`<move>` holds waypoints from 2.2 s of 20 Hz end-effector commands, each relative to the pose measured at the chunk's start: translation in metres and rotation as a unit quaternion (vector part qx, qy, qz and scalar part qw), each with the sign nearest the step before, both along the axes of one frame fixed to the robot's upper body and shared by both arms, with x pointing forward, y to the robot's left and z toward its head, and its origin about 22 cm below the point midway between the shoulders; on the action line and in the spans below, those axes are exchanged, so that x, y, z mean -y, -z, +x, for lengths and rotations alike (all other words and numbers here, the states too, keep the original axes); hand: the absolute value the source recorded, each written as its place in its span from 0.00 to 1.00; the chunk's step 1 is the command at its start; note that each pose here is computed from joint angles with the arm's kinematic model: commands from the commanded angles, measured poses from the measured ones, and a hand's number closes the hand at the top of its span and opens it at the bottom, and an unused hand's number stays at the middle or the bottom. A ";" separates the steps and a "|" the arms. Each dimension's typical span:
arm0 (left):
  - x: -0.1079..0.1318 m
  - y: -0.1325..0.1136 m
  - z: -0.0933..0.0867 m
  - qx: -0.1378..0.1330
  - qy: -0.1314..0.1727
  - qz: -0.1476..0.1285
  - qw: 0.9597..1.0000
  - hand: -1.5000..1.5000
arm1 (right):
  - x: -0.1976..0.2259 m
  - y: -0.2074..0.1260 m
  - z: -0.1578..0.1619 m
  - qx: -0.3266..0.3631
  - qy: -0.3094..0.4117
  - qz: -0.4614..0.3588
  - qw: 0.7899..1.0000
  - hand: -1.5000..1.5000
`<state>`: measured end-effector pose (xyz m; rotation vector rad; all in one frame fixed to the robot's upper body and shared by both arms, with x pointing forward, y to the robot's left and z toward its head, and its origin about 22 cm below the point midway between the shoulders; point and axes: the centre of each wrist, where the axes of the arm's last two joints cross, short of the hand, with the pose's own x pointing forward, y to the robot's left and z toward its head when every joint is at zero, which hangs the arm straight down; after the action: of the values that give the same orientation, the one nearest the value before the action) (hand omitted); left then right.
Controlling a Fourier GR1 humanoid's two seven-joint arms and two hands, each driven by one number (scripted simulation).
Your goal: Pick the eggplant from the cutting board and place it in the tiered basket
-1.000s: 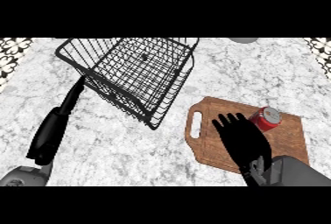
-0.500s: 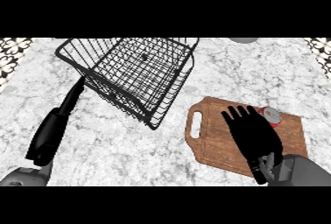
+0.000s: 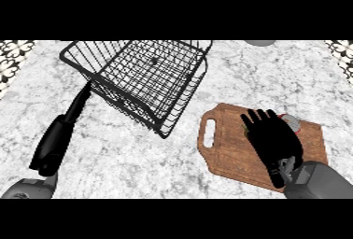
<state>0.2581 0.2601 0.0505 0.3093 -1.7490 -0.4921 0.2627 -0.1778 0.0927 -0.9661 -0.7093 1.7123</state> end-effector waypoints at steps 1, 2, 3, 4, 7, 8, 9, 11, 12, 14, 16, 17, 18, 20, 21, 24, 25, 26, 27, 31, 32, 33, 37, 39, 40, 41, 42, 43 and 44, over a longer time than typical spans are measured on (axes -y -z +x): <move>0.003 -0.024 0.000 -0.003 0.003 -0.003 1.000 0.50 | -0.002 0.024 0.003 -0.005 0.011 0.001 1.000 0.00; 0.001 0.001 -0.002 0.001 0.001 0.004 1.000 0.50 | 0.002 0.020 0.009 -0.006 0.011 -0.002 1.000 0.00; -0.009 -0.003 -0.004 0.006 0.001 0.000 1.000 0.50 | 0.004 0.036 -0.004 -0.008 0.014 -0.006 1.000 0.00; -0.016 -0.007 0.001 0.004 0.000 -0.001 1.000 0.50 | 0.008 0.026 0.018 -0.003 0.012 0.000 1.000 0.00; -0.002 -0.026 0.007 0.008 0.002 0.003 1.000 0.50 | 0.007 0.022 0.011 0.008 0.009 0.013 1.000 0.00; -0.009 -0.020 -0.006 0.004 0.006 0.003 1.000 0.50 | 0.018 0.047 0.005 0.001 0.010 0.008 1.000 0.00; 0.001 -0.011 0.010 0.006 -0.003 -0.001 1.000 0.50 | 0.016 0.043 0.008 0.003 0.018 0.006 1.000 0.00; -0.016 -0.002 -0.017 -0.005 0.003 -0.004 1.000 0.50 | 0.013 0.041 0.025 0.001 0.016 0.017 1.000 0.00; -0.002 0.005 -0.005 0.000 -0.004 0.000 1.000 0.50 | 0.019 0.029 0.012 0.000 0.018 0.011 1.000 0.00; -0.008 -0.002 -0.008 0.006 0.000 -0.007 1.000 0.50 | 0.019 0.048 0.006 -0.001 0.018 0.010 1.000 0.00; 0.000 0.002 0.002 0.003 -0.001 -0.006 1.000 0.50 | 0.037 0.054 0.029 -0.007 0.022 0.016 1.000 0.00; -0.007 0.000 0.008 0.001 -0.002 -0.002 1.000 0.50 | 0.028 0.053 0.010 -0.007 0.021 0.010 1.000 0.00; 0.004 0.006 0.002 0.006 0.005 0.001 1.000 0.50 | 0.026 0.075 0.019 -0.005 0.012 0.016 1.000 0.00; 0.007 -0.001 0.003 0.002 0.001 -0.003 1.000 0.50 | 0.026 0.084 0.019 -0.020 0.004 -0.003 1.000 0.00; -0.006 0.010 -0.006 -0.001 0.001 -0.004 1.000 0.50 | 0.023 0.062 0.034 -0.036 0.001 -0.022 0.999 0.00; 0.000 -0.012 0.008 0.004 0.007 -0.003 1.000 0.50 | 0.017 0.075 0.028 -0.039 -0.006 0.089 0.995 1.00; 0.010 -0.009 0.001 0.007 -0.005 -0.002 1.000 0.50 | 0.022 0.081 0.020 -0.037 -0.007 0.097 0.995 1.00; 0.010 0.003 0.006 0.011 -0.006 -0.006 1.000 0.50 | 0.032 0.093 0.017 -0.021 -0.027 0.080 0.996 1.00; -0.004 0.004 -0.011 -0.003 0.003 -0.007 1.000 0.50 | 0.029 0.081 0.010 -0.016 -0.042 0.077 0.996 1.00; 0.008 0.010 -0.003 0.008 0.001 -0.007 1.000 0.50 | 0.011 0.070 0.012 0.020 -0.077 0.087 0.993 1.00; 0.001 -0.012 -0.015 0.004 0.006 -0.002 1.000 0.50 | 0.023 0.075 0.009 0.027 -0.085 0.093 0.992 1.00; -0.009 -0.012 -0.003 0.005 0.009 0.000 1.000 0.50 | 0.005 0.071 0.016 0.039 -0.080 0.088 0.992 1.00; -0.016 -0.004 0.001 0.003 -0.006 -0.003 1.000 0.50 | 0.034 0.063 0.001 0.102 0.027 0.100 0.989 1.00; -0.011 0.000 -0.006 -0.003 -0.025 0.004 1.000 0.50 | 0.062 0.063 0.005 0.139 0.154 0.113 0.972 1.00; -0.013 0.003 -0.012 -0.010 -0.025 -0.005 1.000 0.50 | 0.071 0.059 0.005 0.153 0.213 0.120 0.957 1.00; -0.018 0.001 -0.012 0.000 -0.033 0.001 0.999 0.50 | 0.082 0.057 0.004 0.175 0.265 0.124 0.940 1.00; -0.021 -0.005 -0.009 -0.003 -0.028 0.002 1.000 0.50 | 0.080 0.052 -0.002 0.192 0.281 0.124 0.932 1.00; -0.007 -0.002 -0.005 0.003 -0.023 -0.004 1.000 0.50 | 0.073 0.053 -0.008 0.206 0.294 0.122 0.925 1.00; -0.023 0.001 -0.014 0.002 -0.018 0.007 1.000 0.50 | 0.080 0.042 -0.018 0.226 0.296 0.128 0.919 1.00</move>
<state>0.2485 0.2738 0.0513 0.3439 -1.7426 -0.4648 0.2627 -0.2414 0.0388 -1.1531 -0.8505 1.0808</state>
